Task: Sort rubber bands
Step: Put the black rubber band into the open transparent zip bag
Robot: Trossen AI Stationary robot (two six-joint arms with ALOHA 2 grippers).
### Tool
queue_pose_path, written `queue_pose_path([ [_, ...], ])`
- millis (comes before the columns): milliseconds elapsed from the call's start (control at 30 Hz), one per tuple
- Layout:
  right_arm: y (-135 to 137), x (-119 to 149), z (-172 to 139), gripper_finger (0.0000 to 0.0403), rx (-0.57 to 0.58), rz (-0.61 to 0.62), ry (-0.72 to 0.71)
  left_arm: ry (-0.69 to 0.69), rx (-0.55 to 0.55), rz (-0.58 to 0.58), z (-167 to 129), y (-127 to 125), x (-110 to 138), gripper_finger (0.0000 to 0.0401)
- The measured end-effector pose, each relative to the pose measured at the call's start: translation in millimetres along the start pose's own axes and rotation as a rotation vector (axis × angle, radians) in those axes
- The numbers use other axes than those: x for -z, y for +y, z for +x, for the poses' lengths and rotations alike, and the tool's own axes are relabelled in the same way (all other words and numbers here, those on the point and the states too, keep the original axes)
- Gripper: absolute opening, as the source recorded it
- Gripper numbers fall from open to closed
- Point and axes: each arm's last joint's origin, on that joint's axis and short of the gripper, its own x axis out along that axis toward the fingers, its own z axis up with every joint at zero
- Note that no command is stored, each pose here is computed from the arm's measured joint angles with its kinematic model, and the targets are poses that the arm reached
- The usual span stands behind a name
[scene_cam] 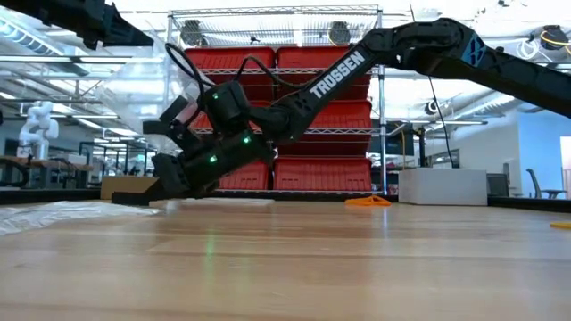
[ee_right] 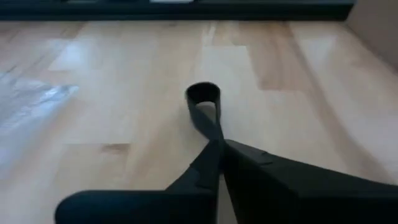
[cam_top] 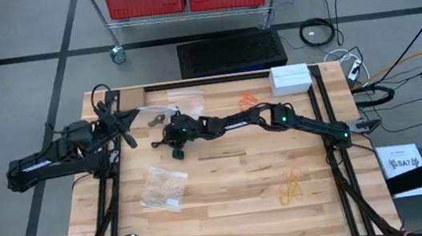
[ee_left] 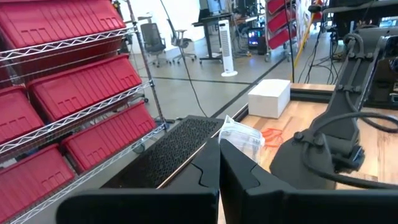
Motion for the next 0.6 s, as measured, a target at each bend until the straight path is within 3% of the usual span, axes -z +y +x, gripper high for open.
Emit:
queue_pose_path([
  [300, 44.7, -59.7, -44.4, 0.0001, -0.009, -0.089, 0.135, 0.005, 0.007, 0.003, 0.1, -0.3, 0.6, 0.0],
  [600, 100.5, -144.4, -136.7, 0.0, 0.137, -0.257, 0.162, 0.012, 0.083, 0.013, 0.5, -2.9, 1.8, 0.0],
])
